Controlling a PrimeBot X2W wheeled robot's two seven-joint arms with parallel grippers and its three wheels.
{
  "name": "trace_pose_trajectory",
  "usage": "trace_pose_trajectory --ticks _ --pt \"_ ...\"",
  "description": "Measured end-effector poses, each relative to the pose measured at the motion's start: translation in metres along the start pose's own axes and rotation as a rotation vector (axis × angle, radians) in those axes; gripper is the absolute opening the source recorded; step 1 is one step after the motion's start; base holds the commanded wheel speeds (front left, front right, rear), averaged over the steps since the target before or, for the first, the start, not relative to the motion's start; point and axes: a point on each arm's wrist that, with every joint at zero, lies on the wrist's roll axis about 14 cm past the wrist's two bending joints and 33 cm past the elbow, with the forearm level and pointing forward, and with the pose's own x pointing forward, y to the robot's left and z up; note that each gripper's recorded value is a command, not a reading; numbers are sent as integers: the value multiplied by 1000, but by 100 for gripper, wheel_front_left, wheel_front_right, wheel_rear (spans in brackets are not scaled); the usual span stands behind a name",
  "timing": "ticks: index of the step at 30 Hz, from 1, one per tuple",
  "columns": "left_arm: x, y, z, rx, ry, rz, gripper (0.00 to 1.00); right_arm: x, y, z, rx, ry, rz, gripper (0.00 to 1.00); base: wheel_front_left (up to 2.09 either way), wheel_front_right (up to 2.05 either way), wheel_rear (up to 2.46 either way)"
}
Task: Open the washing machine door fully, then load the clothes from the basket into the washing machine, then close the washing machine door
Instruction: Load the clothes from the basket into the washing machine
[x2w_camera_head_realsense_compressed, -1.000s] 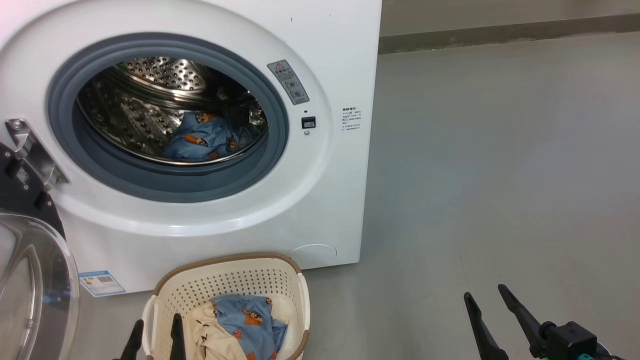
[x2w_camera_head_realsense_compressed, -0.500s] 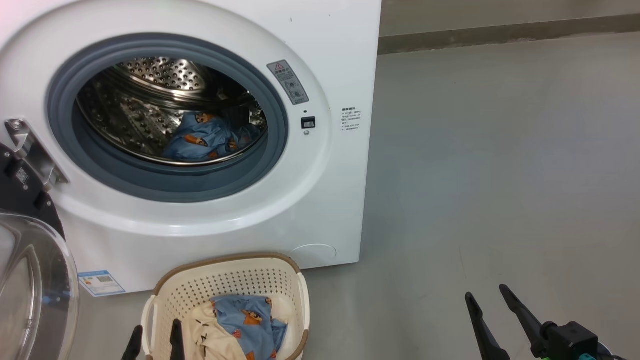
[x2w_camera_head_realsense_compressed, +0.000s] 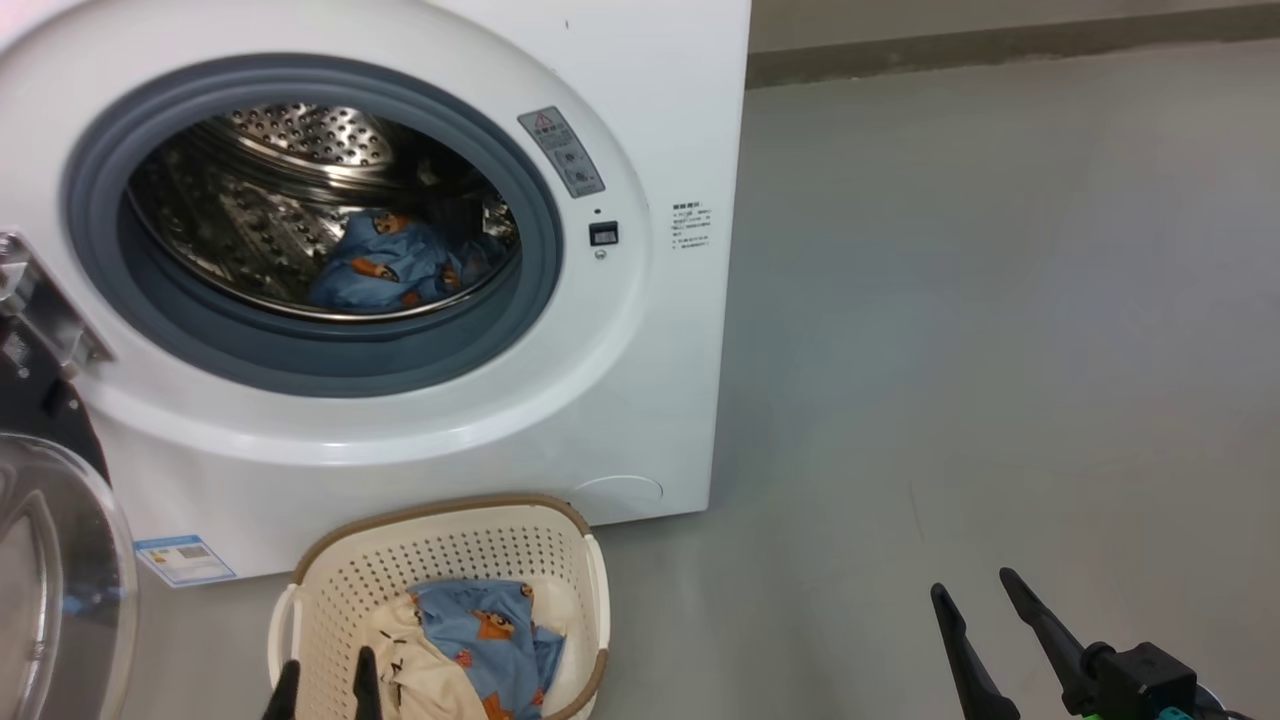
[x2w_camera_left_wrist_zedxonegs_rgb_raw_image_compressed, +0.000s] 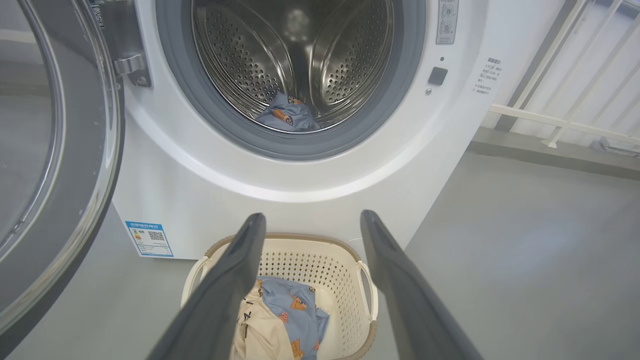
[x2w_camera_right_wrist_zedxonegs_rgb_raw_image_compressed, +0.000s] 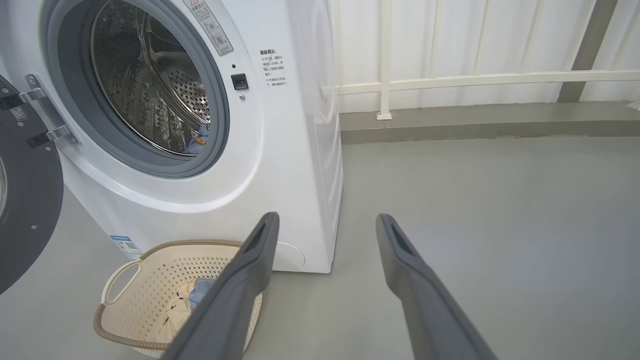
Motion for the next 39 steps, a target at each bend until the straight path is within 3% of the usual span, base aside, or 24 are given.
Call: trace_pose_trajectory --ticks 7,18,39 --pt "12 -2 -33 -74 105 -1 100 5 -6 -10 8 31 -25 100 0 0 0" --pt "76 -9 -102 -108 324 -30 100 45 -15 -19 27 51 -59 100 0 0 0" --pt "135 27 -238 -73 718 85 100 89 -39 -71 18 168 -118 100 0 0 0"
